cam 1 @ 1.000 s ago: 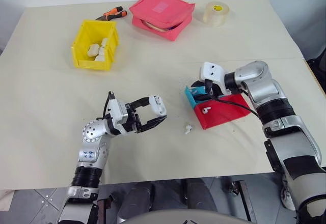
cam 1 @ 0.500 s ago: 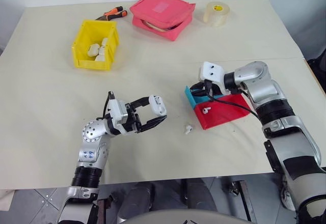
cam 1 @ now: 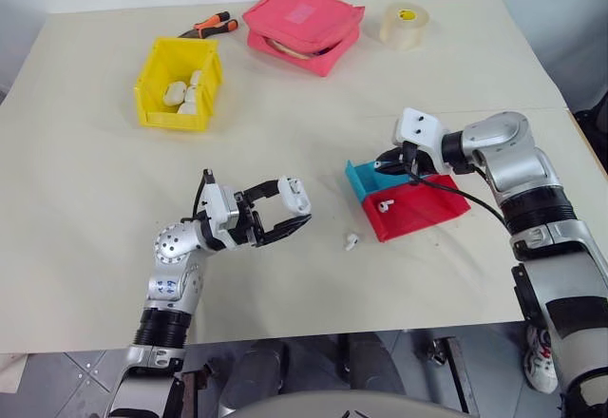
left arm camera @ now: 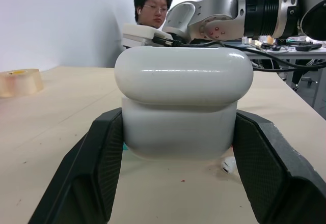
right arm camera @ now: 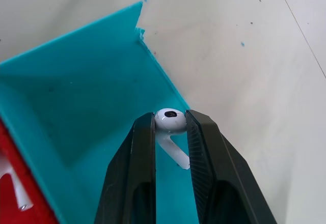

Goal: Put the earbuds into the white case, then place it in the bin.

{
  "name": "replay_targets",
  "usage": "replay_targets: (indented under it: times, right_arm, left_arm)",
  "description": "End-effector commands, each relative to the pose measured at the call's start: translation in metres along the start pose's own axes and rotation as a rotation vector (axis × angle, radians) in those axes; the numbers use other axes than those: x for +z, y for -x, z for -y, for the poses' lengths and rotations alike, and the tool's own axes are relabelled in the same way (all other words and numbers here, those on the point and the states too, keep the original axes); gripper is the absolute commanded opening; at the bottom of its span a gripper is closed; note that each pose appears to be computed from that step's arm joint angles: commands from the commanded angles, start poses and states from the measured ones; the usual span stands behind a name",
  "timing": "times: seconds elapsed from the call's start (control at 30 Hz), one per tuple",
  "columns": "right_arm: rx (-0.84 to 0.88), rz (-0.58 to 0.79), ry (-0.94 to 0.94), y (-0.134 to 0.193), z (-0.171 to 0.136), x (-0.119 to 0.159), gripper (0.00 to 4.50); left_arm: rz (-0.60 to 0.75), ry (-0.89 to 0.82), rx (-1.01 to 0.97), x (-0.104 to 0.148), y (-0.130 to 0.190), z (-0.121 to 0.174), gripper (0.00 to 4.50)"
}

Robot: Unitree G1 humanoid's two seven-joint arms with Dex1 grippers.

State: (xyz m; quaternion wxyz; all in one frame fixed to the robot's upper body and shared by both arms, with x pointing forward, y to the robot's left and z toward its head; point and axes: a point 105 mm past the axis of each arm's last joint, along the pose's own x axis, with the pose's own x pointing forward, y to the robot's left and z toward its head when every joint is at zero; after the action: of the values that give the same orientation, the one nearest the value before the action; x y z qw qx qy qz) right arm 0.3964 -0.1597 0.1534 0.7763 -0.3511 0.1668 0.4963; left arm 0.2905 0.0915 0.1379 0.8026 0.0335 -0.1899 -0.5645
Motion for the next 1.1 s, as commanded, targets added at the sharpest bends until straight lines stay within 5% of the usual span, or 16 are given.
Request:
replay_targets:
  times: [0.03,0.2,0.37,0.77,1.1]
  right_arm:
    - [-0.007,0.011,0.0,0.011,0.002,0.006,0.48]
    - [-0.037,0.036,-0.072,0.012,0.005,0.009,0.48]
    - [-0.07,0.202,-0.326,0.023,0.002,0.028,0.48]
    - [0.134,0.734,-0.496,0.067,-0.088,0.104,0.48]
    - [0.164,0.83,-0.645,0.063,-0.128,0.118,0.48]
  left_arm:
    - [0.022,-0.034,-0.019,0.007,-0.005,0.0,2.8]
    - [0.024,-0.033,-0.027,0.007,-0.007,0.0,2.8]
    - [0.02,-0.019,-0.056,0.004,-0.009,0.002,2.8]
    - [0.042,0.04,-0.236,-0.004,-0.033,0.002,2.8]
    - [0.079,0.04,-0.333,-0.004,-0.052,-0.001,2.8]
